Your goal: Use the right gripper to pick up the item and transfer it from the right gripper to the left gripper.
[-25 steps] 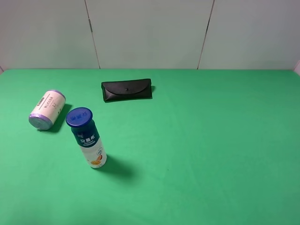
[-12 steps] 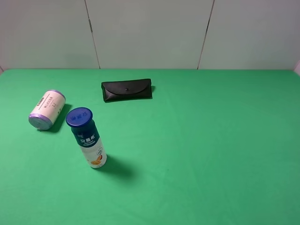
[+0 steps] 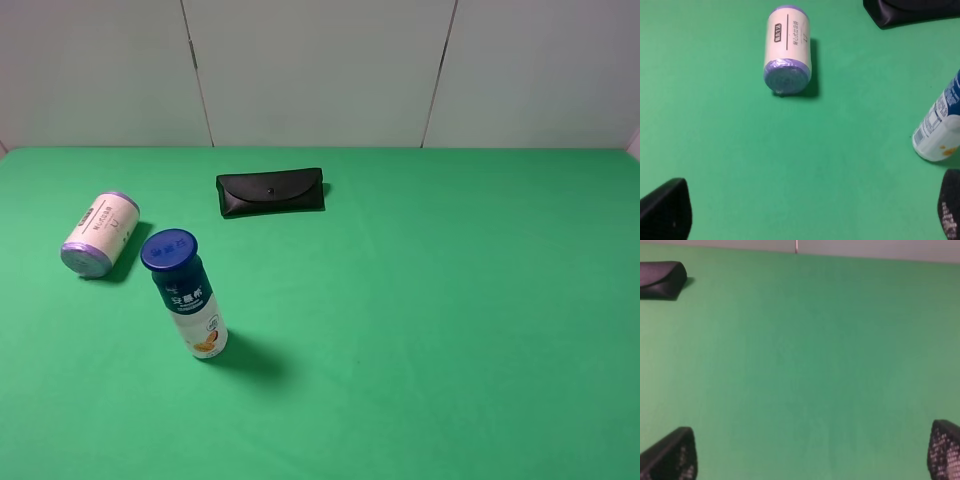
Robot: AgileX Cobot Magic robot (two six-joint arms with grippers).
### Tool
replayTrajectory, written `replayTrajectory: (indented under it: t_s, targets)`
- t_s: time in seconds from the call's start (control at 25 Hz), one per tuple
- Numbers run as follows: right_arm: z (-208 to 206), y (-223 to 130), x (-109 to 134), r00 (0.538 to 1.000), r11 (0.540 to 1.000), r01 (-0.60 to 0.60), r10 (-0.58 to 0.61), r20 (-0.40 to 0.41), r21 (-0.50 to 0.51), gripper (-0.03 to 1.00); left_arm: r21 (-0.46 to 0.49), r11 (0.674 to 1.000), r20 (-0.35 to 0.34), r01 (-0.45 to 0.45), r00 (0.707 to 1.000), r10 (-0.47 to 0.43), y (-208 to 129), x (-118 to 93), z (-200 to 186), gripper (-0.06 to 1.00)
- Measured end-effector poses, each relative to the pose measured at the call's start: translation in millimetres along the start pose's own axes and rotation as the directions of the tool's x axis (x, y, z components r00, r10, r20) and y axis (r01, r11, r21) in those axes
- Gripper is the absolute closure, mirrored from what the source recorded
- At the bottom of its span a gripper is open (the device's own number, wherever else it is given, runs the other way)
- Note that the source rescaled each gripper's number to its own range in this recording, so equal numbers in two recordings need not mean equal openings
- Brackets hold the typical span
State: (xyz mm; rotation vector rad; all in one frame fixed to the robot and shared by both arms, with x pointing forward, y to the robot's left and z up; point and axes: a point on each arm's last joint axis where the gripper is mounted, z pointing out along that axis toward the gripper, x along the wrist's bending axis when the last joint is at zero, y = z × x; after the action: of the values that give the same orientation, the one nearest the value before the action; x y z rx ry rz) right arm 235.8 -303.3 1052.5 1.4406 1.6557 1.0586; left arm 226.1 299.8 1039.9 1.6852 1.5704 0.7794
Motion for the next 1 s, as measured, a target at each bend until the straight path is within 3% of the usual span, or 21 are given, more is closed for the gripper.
replayTrajectory:
  t_s: [1.0]
  targets:
    - [0.0,0.0,0.0,1.0,1.0,0.0,0.0,0.0,0.0,-0.03,-0.008,1.0,0.001,0.0,1.0,0.0,0.8,-0.1,0.0,0.0]
